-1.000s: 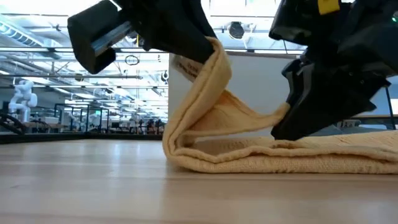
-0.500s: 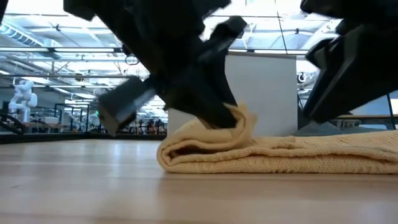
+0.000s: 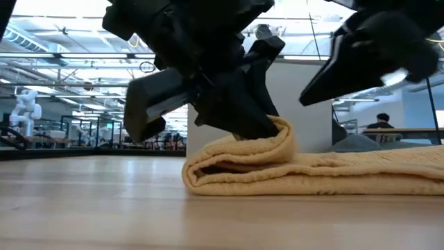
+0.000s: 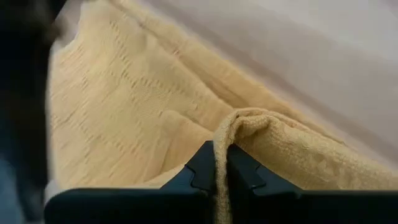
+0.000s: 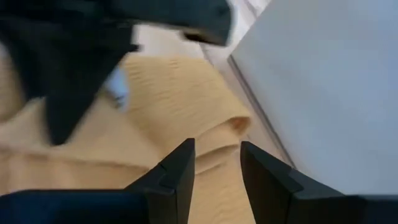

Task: Fold towel
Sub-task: Fold the orange towel

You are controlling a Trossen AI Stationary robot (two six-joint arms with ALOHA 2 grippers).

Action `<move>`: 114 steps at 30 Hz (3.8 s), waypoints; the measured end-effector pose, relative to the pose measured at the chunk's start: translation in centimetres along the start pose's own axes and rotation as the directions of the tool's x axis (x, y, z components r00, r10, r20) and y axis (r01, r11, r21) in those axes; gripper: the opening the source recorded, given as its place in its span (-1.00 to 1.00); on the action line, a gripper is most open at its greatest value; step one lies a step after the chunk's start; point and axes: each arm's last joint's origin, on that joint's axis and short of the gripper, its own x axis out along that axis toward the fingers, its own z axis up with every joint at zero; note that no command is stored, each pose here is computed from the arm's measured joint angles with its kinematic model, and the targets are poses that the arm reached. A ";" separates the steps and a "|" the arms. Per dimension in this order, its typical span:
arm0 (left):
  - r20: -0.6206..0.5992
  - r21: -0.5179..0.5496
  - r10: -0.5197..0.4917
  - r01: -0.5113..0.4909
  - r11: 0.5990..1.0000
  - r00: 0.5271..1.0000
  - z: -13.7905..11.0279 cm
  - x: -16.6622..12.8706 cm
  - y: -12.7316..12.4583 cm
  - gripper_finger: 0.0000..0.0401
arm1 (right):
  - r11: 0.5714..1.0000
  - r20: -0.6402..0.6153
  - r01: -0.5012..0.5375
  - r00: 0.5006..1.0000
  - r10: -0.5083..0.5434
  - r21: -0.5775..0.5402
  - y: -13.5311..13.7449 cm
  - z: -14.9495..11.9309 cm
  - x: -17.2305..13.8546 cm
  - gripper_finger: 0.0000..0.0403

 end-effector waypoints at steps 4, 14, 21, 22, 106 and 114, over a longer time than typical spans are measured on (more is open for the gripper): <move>0.019 -0.019 -0.025 0.025 1.000 1.000 0.1 0.0 -0.1 -0.80 | 1.000 -0.004 0.020 1.000 -0.020 0.021 -0.7 0.7 1.2 -0.42; 0.048 -0.072 -0.028 0.031 0.997 0.998 0.5 -0.1 -0.4 0.07 | 1.000 -0.002 0.000 1.000 0.000 0.014 -0.9 1.2 1.8 -0.42; 0.170 -0.059 0.050 -0.041 0.997 0.984 2.8 -0.4 -1.1 0.35 | 1.000 -0.003 0.001 1.000 -0.001 0.000 -0.9 1.2 1.8 -0.42; 0.161 -0.047 0.080 -0.073 0.996 0.984 3.0 -0.5 -1.2 0.36 | 1.000 -0.004 0.001 1.000 -0.001 -0.002 -0.9 1.2 1.8 -0.42; -0.431 -0.303 -0.038 -0.105 0.947 0.901 -1.7 -2.7 -0.5 0.37 | 0.910 0.139 -0.412 0.900 0.414 -0.041 -0.2 -2.1 9.1 -0.42; -0.425 -0.299 -0.030 -0.109 0.948 0.905 -1.8 -2.6 -0.3 0.37 | 0.877 0.204 -0.469 0.853 0.480 -0.101 -0.3 -0.2 5.0 -0.42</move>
